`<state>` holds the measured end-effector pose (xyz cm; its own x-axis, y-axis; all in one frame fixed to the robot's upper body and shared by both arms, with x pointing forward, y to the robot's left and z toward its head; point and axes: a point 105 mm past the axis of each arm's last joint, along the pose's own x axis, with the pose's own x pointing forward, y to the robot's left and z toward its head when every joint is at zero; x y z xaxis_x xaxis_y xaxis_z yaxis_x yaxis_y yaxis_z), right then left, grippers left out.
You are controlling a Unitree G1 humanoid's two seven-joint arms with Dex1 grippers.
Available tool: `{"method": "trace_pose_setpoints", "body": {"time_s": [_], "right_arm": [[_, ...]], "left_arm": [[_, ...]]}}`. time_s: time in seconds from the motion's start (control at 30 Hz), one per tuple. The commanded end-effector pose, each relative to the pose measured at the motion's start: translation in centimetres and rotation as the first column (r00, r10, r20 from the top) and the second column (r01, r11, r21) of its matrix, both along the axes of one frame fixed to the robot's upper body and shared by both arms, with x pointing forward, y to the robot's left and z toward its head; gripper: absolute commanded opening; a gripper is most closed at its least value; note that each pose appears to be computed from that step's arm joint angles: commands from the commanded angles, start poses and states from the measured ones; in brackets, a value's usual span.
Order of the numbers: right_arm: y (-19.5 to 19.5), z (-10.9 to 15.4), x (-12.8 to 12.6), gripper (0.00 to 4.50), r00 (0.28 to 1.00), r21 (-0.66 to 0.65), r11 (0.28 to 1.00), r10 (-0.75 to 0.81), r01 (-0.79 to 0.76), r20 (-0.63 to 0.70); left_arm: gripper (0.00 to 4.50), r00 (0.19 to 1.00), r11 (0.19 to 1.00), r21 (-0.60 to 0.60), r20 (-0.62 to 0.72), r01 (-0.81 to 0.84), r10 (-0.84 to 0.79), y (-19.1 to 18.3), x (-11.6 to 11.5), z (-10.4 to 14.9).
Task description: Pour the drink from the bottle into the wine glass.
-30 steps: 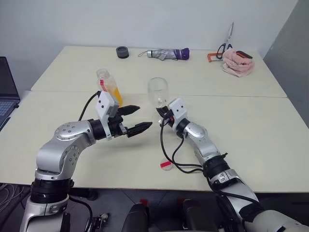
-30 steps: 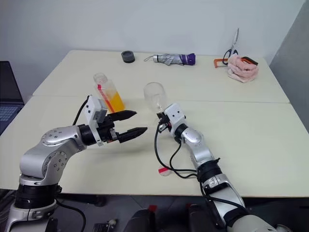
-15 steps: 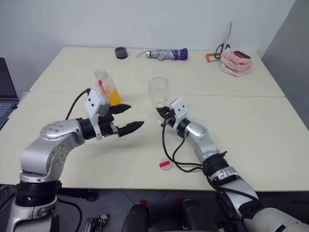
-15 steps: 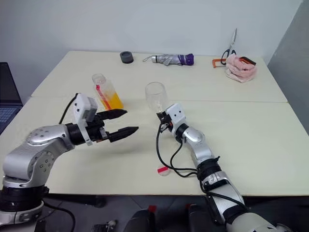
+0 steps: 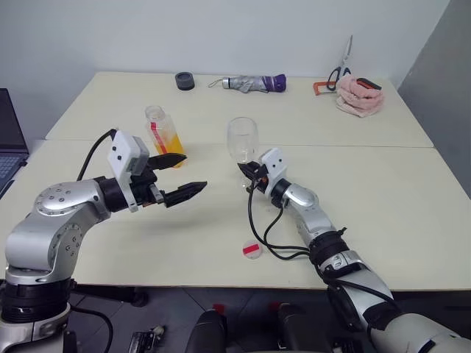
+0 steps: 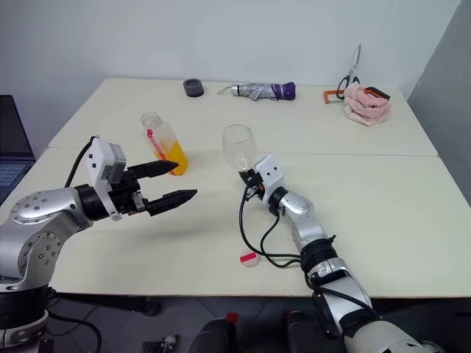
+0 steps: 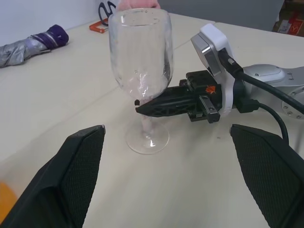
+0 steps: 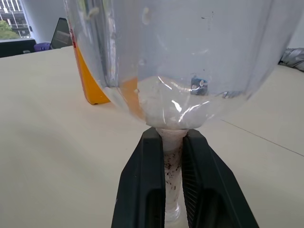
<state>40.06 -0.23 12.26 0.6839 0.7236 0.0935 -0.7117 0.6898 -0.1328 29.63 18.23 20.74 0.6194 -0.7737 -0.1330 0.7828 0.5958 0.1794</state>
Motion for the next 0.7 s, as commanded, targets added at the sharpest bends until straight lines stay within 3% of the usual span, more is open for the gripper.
{"method": "trace_pose_setpoints", "body": {"time_s": [0.03,0.37,0.7], "right_arm": [[-0.6,-2.2,0.0,0.18,0.995,-0.012,1.000,-0.013,0.012,-0.095],[-0.6,-2.2,0.0,0.18,0.995,-0.007,1.000,-0.009,0.009,-0.100],[-0.2,-2.0,-0.1,3.61,0.993,0.010,1.000,0.011,-0.010,-0.115]], "left_arm": [[4.50,0.997,1.000,0.005,0.071,0.022,-0.022,0.1,-0.4,1.5],[4.50,0.994,0.999,-0.031,0.109,0.025,-0.021,-0.1,0.0,2.5],[4.50,0.994,0.999,-0.035,0.111,0.011,-0.007,0.1,0.2,2.5]]}}
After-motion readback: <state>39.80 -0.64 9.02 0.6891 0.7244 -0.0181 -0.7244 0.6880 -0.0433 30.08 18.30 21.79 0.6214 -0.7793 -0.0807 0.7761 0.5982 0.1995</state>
